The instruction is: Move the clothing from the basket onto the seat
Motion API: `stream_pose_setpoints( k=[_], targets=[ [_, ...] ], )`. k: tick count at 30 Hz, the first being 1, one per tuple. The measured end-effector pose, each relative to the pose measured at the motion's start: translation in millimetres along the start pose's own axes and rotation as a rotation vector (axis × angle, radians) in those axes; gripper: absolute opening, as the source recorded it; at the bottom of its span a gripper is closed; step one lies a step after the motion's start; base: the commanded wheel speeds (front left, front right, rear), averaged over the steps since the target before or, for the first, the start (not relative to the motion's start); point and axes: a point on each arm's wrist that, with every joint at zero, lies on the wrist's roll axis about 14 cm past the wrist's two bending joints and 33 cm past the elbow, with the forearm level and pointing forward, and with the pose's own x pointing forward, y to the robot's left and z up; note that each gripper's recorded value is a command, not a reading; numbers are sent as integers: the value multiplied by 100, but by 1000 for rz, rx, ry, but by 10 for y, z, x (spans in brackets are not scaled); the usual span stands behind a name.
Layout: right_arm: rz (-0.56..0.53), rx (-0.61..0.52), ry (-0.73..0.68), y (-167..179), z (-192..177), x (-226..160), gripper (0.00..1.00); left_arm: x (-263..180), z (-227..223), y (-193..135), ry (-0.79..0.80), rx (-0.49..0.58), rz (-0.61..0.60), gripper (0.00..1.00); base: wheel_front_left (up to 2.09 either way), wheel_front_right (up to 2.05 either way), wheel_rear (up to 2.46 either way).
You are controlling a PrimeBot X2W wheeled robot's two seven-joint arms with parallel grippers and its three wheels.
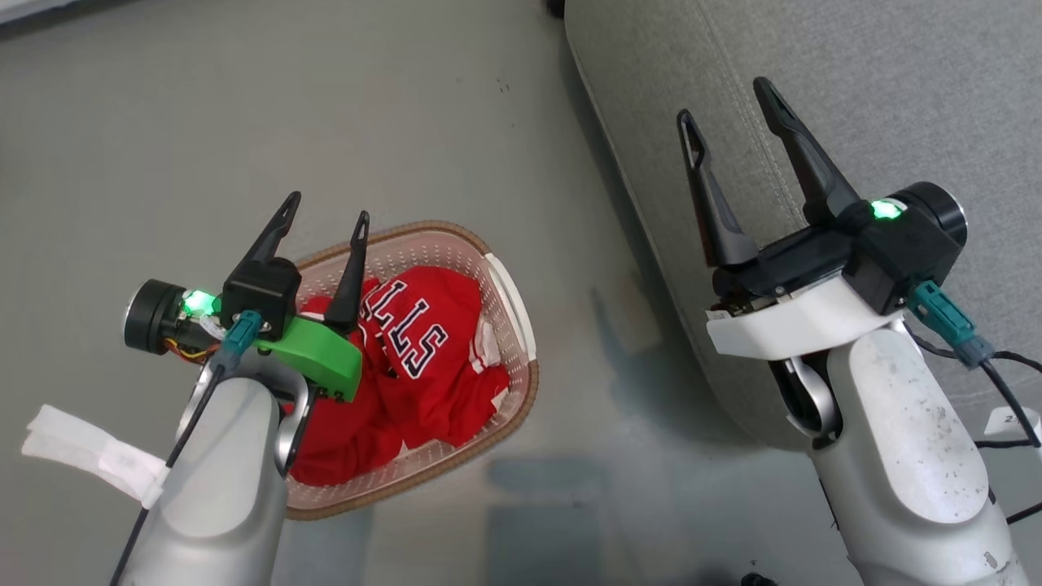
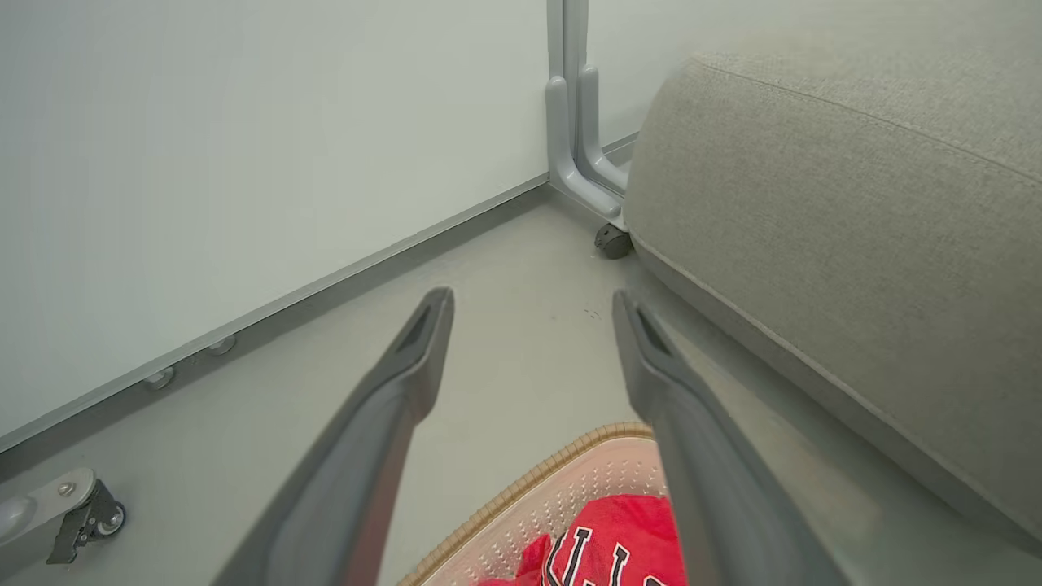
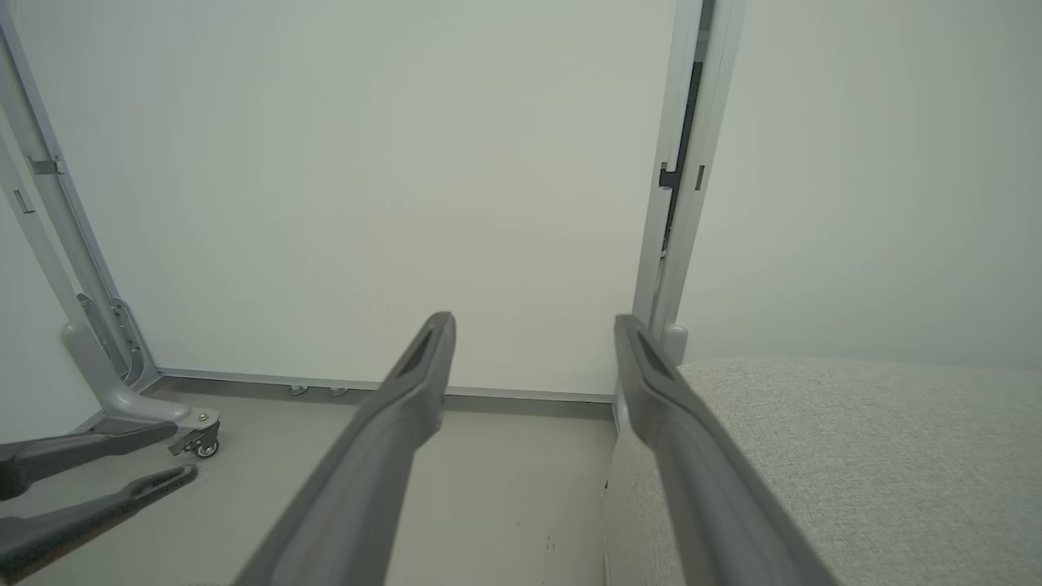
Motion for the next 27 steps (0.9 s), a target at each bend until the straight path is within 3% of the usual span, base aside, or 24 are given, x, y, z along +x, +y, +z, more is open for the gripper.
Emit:
stream_pose_setpoints(
  k=[13,27],
  targets=[
    [7,11,61,-108,-494,203,100,387,-1061,-151,233,6,-137,100,0,0,0],
    [10,13,145,-196,-1064,262,100,438,-2151,-283,479,7,-245,100,0,0,0]
  ],
)
